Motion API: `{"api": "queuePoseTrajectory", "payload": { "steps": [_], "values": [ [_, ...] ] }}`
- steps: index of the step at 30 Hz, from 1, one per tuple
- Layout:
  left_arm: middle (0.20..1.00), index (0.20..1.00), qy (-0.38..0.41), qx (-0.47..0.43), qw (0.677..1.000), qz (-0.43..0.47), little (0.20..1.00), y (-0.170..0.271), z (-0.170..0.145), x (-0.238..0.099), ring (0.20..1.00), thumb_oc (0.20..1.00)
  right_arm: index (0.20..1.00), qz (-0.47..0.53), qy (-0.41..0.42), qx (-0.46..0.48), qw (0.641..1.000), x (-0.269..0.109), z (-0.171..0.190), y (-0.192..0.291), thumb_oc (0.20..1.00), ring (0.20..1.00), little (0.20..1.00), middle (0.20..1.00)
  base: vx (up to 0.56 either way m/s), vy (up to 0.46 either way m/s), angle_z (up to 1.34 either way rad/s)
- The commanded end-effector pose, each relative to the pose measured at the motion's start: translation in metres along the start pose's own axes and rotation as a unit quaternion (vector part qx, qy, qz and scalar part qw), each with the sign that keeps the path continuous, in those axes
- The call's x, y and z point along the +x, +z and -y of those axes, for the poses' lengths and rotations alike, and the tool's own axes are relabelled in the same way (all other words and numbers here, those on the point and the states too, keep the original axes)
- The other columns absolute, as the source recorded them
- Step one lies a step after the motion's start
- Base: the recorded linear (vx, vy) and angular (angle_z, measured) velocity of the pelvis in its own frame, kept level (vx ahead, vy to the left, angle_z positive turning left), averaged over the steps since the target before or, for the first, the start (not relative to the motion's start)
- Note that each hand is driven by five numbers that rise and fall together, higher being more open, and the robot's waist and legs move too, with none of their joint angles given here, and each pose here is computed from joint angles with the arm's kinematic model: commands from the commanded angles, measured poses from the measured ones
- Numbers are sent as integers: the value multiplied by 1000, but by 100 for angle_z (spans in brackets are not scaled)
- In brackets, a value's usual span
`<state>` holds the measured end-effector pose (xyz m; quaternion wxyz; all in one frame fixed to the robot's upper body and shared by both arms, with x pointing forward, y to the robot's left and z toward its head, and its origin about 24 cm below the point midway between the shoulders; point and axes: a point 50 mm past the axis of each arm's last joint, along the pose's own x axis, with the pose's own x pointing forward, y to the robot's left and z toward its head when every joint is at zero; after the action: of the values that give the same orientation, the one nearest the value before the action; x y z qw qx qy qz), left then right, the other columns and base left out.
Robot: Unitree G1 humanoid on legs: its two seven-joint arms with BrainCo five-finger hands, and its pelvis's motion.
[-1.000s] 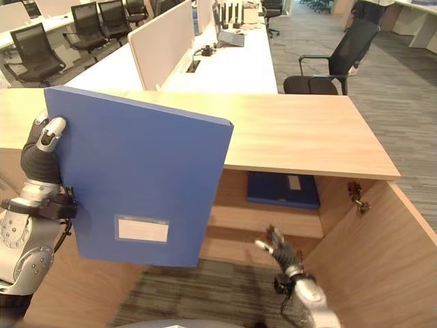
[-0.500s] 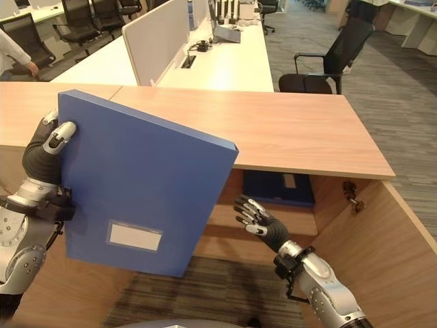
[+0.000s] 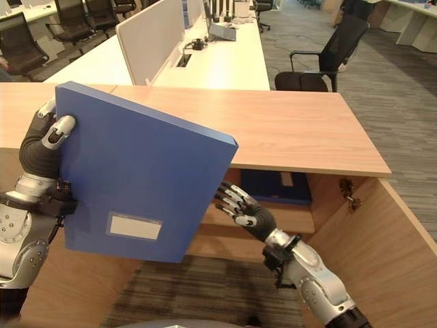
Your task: Put the empty folder in the office cabinet
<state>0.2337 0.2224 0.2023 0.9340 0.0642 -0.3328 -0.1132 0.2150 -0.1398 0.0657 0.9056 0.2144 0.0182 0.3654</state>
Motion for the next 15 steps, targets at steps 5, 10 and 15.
{"api": "queuePoseTrajectory", "payload": {
  "steps": [5, 10, 15],
  "values": [
    [200, 200, 30, 23, 997, 66, 200, 10, -2, 21, 200, 200, 1000, 98, 63, -21, 993, 37, -34, 30, 1000, 1000, 1000, 1000, 0, -1, -2],
    [200, 200, 32, -3, 997, 70, 200, 6, 10, 26, 200, 200, 1000, 97, 37, -15, 994, 50, -34, 18, 1000, 1000, 1000, 1000, 0, 0, 0],
    [200, 200, 23, -36, 996, 80, 200, 3, 26, 36, 200, 200, 1000, 93, 7, -18, 995, 62, -33, 8, 1000, 1000, 1000, 1000, 0, 0, 0]
  ]
}}
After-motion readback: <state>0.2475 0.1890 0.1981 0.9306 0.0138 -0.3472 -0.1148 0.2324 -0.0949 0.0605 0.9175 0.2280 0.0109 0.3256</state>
